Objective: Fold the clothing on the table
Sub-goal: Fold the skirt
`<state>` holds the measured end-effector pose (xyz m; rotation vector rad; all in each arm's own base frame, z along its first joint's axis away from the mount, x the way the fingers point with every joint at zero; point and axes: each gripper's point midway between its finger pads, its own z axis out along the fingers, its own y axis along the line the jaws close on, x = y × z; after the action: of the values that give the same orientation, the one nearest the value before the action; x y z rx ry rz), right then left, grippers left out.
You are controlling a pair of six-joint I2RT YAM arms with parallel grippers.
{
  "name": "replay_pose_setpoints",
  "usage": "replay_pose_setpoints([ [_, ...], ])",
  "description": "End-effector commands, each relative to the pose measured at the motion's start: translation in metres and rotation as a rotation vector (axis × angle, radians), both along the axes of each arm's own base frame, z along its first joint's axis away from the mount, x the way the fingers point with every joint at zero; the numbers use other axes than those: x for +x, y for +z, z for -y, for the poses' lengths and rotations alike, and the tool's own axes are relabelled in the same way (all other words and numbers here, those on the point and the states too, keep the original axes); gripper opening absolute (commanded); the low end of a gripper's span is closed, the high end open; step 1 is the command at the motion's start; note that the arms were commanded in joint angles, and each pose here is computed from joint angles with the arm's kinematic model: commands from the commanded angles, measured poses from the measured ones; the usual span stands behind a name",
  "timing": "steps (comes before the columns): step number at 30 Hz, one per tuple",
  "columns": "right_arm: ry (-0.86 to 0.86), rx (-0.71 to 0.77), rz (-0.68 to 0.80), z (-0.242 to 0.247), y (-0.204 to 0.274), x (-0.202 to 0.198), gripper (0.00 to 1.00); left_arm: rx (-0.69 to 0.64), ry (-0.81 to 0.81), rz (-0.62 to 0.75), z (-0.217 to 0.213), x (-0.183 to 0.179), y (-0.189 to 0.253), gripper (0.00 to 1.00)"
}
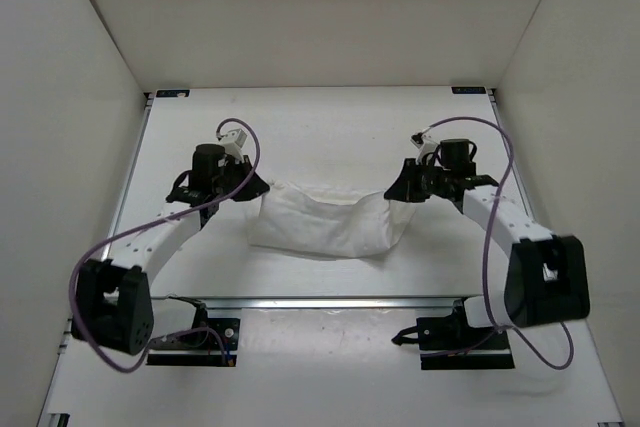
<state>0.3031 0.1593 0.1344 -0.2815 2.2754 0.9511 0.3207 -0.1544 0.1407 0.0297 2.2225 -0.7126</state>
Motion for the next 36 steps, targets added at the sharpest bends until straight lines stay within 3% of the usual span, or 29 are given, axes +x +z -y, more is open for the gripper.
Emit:
replay_pose_setpoints([
  [1, -0.066, -0.02, 0.041, 0.004, -0.007, 0.053, 0.0, 0.005, 0.079, 0.03, -0.009, 0.035, -0.005, 0.0],
  [5, -0.085, -0.023, -0.035, 0.005, -0.041, 0.086, 0.0, 0.051, 0.121, -0.067, -0.01, 0.062, -0.044, 0.0],
  [9, -0.097, -0.091, -0.016, -0.001, -0.051, 0.116, 0.0, 0.063, 0.143, -0.128, -0.015, 0.087, -0.067, 0.01],
  [10, -0.129, -0.1, -0.001, 0.001, -0.048, 0.127, 0.07, 0.057, 0.155, -0.125, -0.017, 0.092, -0.066, 0.02],
  [11, -0.162, -0.124, 0.008, 0.006, -0.05, 0.135, 0.14, 0.05, 0.176, -0.109, -0.021, 0.101, -0.063, 0.11],
  [12, -0.206, -0.127, 0.036, 0.011, -0.036, 0.146, 0.29, 0.038, 0.184, -0.089, -0.024, 0.109, -0.056, 0.31],
  [13, -0.235, -0.135, 0.055, 0.016, -0.027, 0.153, 0.39, 0.018, 0.186, -0.063, -0.023, 0.117, -0.046, 0.4],
  [14, -0.274, -0.138, 0.075, 0.022, -0.015, 0.154, 0.45, -0.005, 0.184, -0.042, -0.023, 0.122, -0.034, 0.48],
  [16, -0.331, -0.124, 0.096, 0.032, -0.001, 0.148, 0.52, -0.03, 0.179, -0.024, -0.026, 0.121, -0.022, 0.54],
  [19, -0.357, -0.025, 0.073, 0.037, 0.018, 0.112, 0.6, -0.067, 0.161, -0.005, -0.023, 0.101, 0.0, 0.58],
  [21, -0.367, 0.046, -0.05, 0.04, -0.011, 0.075, 0.61, -0.098, 0.155, 0.006, -0.02, 0.08, 0.013, 0.58],
  [25, -0.324, 0.121, -0.132, 0.031, -0.035, 0.024, 0.65, -0.066, 0.18, -0.063, -0.019, 0.029, -0.009, 0.59],
  [30, -0.3, 0.245, -0.16, 0.016, -0.049, 0.001, 0.69, -0.088, 0.195, -0.034, -0.023, -0.004, -0.009, 0.58],
  [36, -0.223, 0.381, -0.212, -0.001, -0.059, -0.005, 0.71, -0.061, 0.199, -0.097, -0.026, -0.029, -0.044, 0.58],
])
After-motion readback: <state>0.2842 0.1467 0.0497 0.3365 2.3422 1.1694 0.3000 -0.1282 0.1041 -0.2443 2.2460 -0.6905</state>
